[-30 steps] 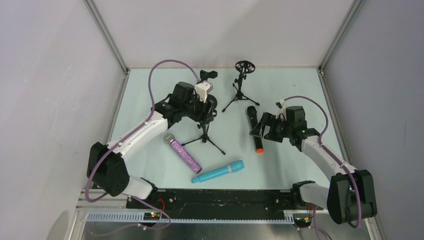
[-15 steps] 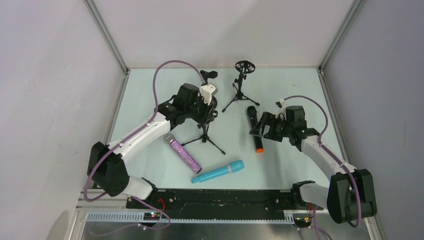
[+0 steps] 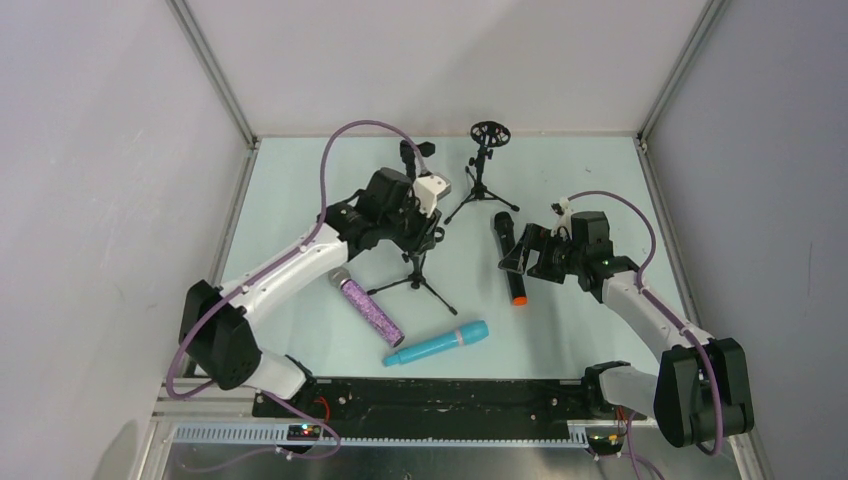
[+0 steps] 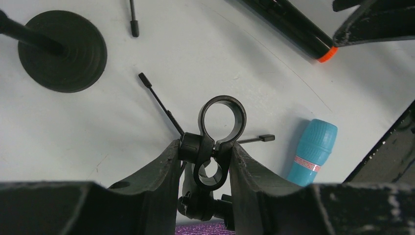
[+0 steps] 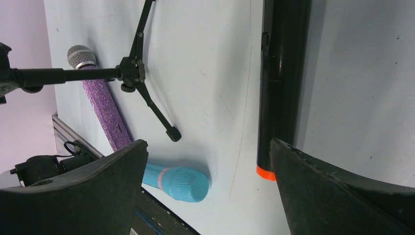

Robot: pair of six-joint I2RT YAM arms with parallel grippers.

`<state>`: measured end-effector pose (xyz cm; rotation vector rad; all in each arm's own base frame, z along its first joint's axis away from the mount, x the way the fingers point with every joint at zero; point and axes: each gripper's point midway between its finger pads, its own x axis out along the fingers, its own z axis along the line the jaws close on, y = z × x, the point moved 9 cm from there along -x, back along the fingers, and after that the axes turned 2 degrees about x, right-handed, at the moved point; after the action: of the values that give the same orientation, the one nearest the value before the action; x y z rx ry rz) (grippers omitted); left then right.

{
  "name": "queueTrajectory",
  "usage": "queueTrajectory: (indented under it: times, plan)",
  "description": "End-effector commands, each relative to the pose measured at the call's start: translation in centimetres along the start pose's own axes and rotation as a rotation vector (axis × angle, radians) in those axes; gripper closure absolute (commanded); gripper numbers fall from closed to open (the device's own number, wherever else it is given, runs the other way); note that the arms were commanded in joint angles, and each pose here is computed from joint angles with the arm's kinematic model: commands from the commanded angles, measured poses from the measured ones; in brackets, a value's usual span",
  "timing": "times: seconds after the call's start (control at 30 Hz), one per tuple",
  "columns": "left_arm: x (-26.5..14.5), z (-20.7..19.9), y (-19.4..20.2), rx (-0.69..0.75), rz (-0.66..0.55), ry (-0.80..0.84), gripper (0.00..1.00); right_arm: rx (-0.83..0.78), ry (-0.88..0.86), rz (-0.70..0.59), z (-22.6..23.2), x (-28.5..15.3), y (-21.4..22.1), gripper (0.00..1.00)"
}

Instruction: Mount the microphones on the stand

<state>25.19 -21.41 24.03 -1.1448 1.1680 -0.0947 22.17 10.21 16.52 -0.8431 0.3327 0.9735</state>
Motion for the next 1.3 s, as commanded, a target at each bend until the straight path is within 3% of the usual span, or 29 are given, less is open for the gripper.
queueTrajectory:
  times: [0.0,0.67,1.27]
  plan:
    - [-1.3,-1.4,-2.9,0.094,-0.093,0.050,1.00,-0.042,-0.028,-0.067,1.3,-0.6,-1.6,0.00]
    - [1.4,-4.4,-5.5,0.279,-0.066,0.179,1.00,-0.050,-0.030,-0.063,1.2,-0.5,-1.6,0.00]
    - [2.7,-5.8,-5.4,0.450,-0.057,0.226,1.00,-0.048,-0.014,-0.047,0.8,-0.1,-1.5,0.00]
